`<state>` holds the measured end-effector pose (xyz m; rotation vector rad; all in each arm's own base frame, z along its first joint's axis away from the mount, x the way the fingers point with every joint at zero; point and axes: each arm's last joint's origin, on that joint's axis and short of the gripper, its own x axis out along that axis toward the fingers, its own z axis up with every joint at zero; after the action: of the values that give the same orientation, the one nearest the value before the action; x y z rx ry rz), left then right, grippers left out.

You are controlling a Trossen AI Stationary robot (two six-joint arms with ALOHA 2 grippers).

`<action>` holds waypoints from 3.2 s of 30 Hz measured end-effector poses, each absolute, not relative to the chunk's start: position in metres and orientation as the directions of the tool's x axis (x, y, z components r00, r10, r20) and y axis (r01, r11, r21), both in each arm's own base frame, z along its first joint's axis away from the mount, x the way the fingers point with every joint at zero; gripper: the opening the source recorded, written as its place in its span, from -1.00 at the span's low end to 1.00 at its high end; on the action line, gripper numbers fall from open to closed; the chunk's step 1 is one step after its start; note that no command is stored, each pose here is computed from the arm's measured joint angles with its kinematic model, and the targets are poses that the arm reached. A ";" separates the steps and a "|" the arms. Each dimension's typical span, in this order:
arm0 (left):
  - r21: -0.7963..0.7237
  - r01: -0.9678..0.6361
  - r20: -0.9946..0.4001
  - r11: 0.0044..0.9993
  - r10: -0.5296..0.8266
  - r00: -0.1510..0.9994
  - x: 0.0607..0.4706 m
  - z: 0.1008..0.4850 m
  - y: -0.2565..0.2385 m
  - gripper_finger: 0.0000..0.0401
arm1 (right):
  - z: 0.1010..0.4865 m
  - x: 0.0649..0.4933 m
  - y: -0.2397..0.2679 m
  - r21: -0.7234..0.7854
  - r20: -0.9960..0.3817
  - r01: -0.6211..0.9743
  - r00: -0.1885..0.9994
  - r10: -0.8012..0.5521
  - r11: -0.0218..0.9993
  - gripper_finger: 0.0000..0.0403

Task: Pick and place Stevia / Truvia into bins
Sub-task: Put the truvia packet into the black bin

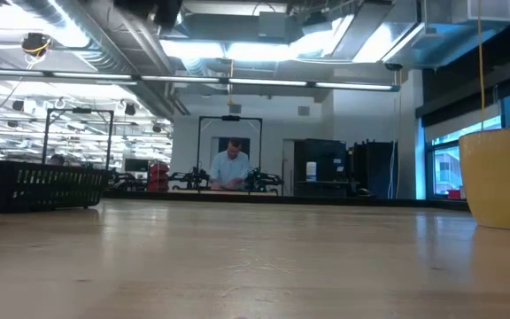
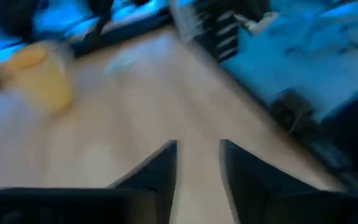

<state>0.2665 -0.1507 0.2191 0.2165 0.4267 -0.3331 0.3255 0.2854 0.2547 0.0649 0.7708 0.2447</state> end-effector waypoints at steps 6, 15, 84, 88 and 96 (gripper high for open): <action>0.324 0.501 -0.293 0.803 -0.418 0.860 0.268 0.234 -0.160 -0.34 | 0.284 0.344 0.291 0.041 -0.476 -0.494 0.754 0.452 0.869 -0.84; 0.460 0.495 -0.185 0.737 -0.466 0.865 0.265 0.244 -0.170 -0.26 | 0.290 0.367 0.268 0.033 -0.409 -0.487 0.790 0.456 0.873 -0.84; 0.604 0.480 -0.165 0.636 -0.490 0.856 0.254 0.246 -0.186 -0.99 | 0.274 0.386 0.221 0.206 -0.572 -0.323 0.726 0.381 0.924 -0.70; 0.580 0.488 -0.210 0.652 -0.460 0.863 0.254 0.242 -0.185 -0.98 | 0.267 0.381 0.218 0.221 -0.644 -0.276 0.679 0.353 0.935 -0.47; 0.564 0.260 -0.384 0.784 -0.030 0.923 0.251 0.221 -0.169 -0.98 | 0.247 0.362 0.205 0.235 -0.849 0.059 0.498 0.175 0.970 -0.29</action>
<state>0.2513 -0.1687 0.2205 0.6543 0.3693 -0.1602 0.3617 0.2052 0.2472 0.2466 1.0501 0.0710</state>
